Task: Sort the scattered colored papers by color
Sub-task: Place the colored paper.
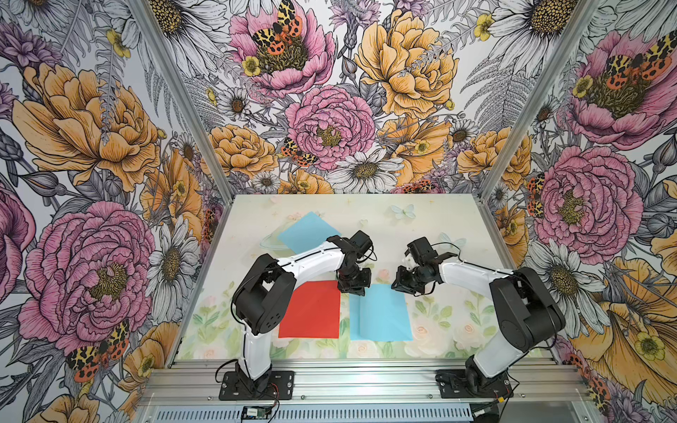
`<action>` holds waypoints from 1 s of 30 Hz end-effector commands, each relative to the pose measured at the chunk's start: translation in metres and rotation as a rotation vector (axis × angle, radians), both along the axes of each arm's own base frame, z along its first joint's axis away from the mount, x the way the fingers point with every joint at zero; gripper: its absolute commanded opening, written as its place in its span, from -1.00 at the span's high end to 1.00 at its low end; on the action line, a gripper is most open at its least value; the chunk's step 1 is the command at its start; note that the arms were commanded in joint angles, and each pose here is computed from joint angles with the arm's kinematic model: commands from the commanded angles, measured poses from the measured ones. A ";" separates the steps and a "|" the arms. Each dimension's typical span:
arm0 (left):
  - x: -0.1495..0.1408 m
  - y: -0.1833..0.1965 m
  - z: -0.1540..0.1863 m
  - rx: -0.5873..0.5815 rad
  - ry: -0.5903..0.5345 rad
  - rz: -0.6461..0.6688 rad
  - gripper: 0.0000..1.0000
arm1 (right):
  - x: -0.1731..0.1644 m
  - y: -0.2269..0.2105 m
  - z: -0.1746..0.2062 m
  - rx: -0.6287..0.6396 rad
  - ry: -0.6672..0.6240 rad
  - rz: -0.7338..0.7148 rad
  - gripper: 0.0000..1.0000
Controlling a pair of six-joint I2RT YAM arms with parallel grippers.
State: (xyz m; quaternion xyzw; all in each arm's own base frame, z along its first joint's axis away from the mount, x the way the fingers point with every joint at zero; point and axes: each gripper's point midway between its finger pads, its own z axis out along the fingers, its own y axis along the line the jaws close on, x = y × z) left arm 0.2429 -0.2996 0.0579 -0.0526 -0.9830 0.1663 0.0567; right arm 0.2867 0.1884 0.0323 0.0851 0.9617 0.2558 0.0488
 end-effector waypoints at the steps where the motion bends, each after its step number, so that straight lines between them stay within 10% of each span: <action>1: 0.006 0.008 0.011 0.003 -0.040 0.025 1.00 | 0.018 0.005 0.010 -0.006 -0.073 0.011 0.62; 30: 0.013 0.006 0.010 -0.010 -0.033 0.023 1.00 | 0.004 0.003 -0.021 -0.077 0.003 0.051 0.64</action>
